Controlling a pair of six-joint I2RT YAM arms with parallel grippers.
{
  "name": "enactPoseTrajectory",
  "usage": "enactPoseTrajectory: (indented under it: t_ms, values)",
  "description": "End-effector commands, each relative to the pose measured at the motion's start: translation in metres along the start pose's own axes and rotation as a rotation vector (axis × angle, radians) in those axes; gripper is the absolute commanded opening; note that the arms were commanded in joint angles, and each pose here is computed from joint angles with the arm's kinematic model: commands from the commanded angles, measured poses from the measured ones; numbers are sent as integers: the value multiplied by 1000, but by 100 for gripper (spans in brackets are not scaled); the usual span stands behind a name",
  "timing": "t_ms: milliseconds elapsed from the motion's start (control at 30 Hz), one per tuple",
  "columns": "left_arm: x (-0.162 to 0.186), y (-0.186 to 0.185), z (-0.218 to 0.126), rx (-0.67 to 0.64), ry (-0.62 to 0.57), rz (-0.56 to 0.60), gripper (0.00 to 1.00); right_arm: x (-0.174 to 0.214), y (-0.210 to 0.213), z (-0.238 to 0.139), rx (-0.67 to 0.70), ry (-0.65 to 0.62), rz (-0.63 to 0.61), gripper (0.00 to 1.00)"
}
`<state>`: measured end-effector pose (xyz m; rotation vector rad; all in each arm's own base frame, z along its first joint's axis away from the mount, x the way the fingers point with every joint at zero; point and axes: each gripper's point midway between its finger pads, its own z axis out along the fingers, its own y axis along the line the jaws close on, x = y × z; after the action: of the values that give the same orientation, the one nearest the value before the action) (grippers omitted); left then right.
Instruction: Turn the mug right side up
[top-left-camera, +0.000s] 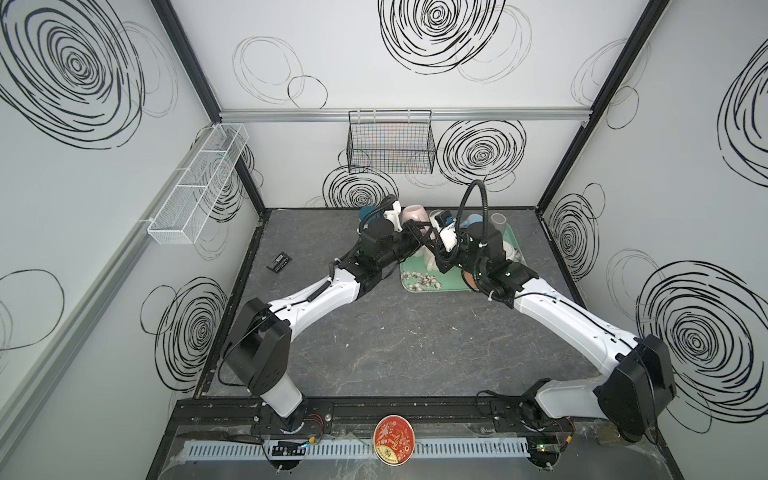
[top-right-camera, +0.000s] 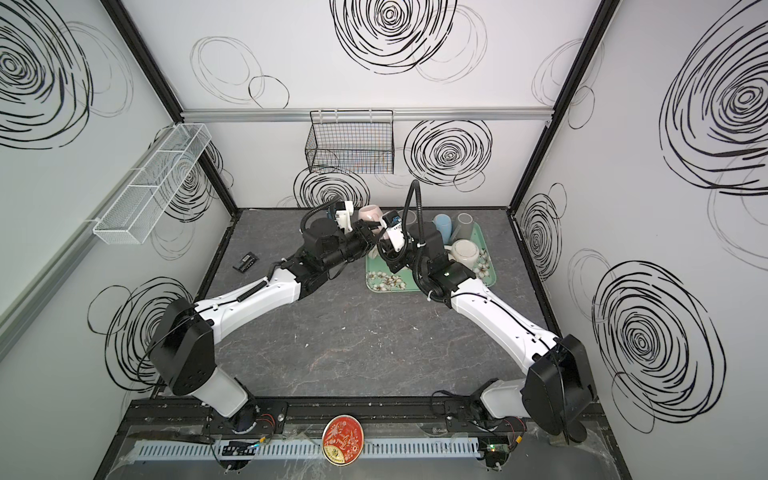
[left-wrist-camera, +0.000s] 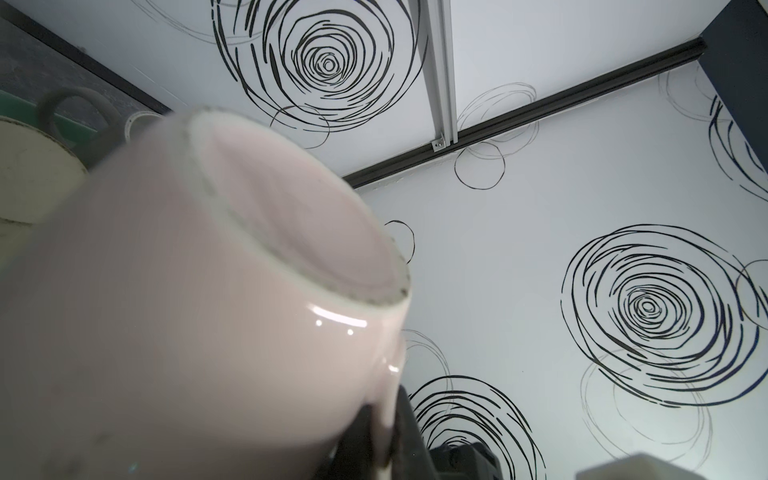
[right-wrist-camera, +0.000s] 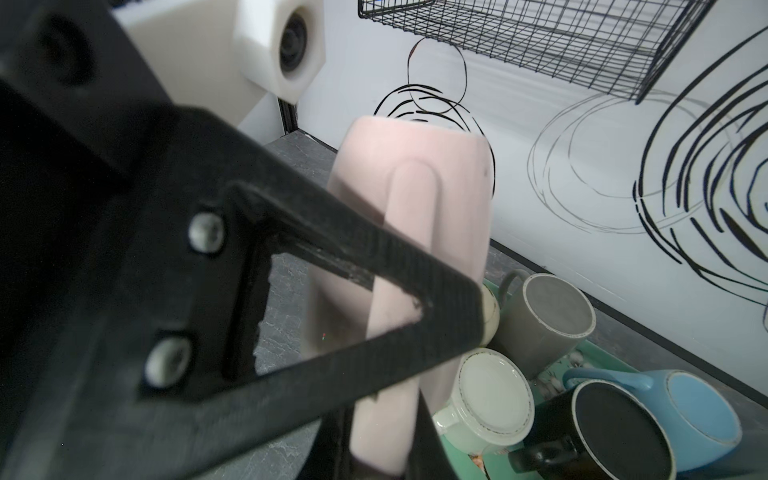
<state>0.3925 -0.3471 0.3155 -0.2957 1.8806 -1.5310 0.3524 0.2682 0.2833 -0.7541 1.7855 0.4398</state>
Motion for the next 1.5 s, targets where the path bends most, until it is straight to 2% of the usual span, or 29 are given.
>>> enactPoseTrajectory:
  t_ms: [0,133,233,567,800,933,1067,1200,1300,1367,1467]
  values:
    - [15,-31,-10,79,84,25,9,-50,6,-23,-18,-190,-155,0]
    - [13,-33,-12,79,94,33,29,-52,10,-25,-37,-193,-193,0]
    - [9,-33,-16,75,90,47,36,-54,12,-26,-53,-196,-189,0]
    - [-15,-40,-38,79,96,109,42,-58,15,-26,-198,-132,-85,0]
    - [-44,-53,-61,73,114,266,43,-63,2,-36,-297,-103,-8,0]
    - [-71,-65,-74,61,120,498,42,-61,-3,-42,-336,-67,17,0]
    - [-77,-78,-78,72,174,831,37,-55,-1,-46,-361,-25,5,0]
    - [-50,-83,-74,185,286,1199,37,-48,4,-50,-382,6,6,0]
    - [-20,-68,-68,212,417,1477,47,-44,6,-53,-388,24,5,0]
    - [-7,-59,-61,212,488,1572,54,-41,8,-55,-399,38,6,0]
    - [7,-50,-52,240,545,1607,59,-35,16,-57,-424,72,5,0]
